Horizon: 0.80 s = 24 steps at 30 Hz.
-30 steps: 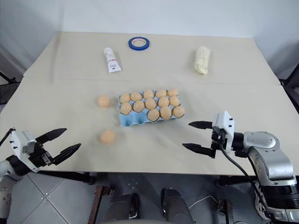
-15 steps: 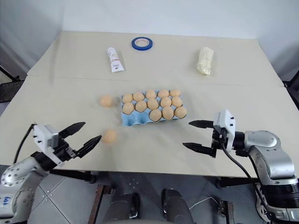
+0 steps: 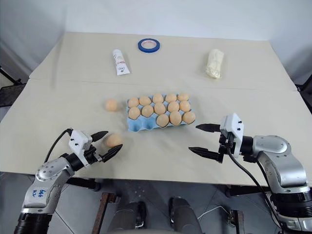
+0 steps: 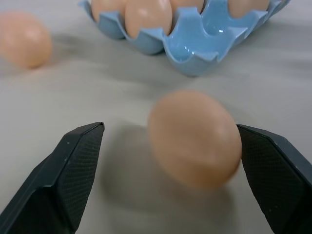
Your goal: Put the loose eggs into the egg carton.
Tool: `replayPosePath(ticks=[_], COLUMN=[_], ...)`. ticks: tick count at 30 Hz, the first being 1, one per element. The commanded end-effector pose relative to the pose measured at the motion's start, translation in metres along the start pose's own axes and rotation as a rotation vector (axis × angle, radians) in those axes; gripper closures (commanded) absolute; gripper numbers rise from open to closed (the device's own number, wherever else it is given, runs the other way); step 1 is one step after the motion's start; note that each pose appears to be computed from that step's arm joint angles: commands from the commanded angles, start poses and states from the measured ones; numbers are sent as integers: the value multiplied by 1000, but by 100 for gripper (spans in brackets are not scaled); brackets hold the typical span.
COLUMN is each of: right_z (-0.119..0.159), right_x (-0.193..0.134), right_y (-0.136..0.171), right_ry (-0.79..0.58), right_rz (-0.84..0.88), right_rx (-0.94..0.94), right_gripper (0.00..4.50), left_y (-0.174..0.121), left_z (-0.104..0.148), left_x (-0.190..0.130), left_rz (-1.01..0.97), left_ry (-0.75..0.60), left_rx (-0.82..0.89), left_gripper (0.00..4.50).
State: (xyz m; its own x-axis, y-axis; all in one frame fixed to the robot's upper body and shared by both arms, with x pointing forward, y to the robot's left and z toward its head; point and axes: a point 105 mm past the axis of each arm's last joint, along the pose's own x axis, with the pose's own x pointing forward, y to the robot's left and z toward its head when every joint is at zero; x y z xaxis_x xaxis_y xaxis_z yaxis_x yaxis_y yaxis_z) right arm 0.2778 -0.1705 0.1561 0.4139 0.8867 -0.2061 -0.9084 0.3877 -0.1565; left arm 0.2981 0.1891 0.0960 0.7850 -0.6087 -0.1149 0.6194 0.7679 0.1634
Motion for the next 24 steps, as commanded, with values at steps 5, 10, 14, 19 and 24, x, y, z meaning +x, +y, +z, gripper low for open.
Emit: replayPosePath(ticks=[5,10,14,19,24], right_z=[6,4,4,5,9], right_x=[0,-1,-2,0,-1], right_y=[3,4,3,1,1], right_ry=[-15,-10,-11,-17,-41], right_rz=[-13,-21,-25,-30,-33], right_rx=[-20,-18,-17,-20,-25], right_gripper=[0,0,0,0,0], left_y=[-2,-7,-24,-61,-57], left_z=[4,11,29,67,100], left_x=[9,5,9,30,55], left_rz=[-5,-14,-79,-158,-70], left_ry=[-3,-15,-54,-177,-310], left_rx=[43,40,1,-40,-25], left_gripper=[190,260,263,263,263])
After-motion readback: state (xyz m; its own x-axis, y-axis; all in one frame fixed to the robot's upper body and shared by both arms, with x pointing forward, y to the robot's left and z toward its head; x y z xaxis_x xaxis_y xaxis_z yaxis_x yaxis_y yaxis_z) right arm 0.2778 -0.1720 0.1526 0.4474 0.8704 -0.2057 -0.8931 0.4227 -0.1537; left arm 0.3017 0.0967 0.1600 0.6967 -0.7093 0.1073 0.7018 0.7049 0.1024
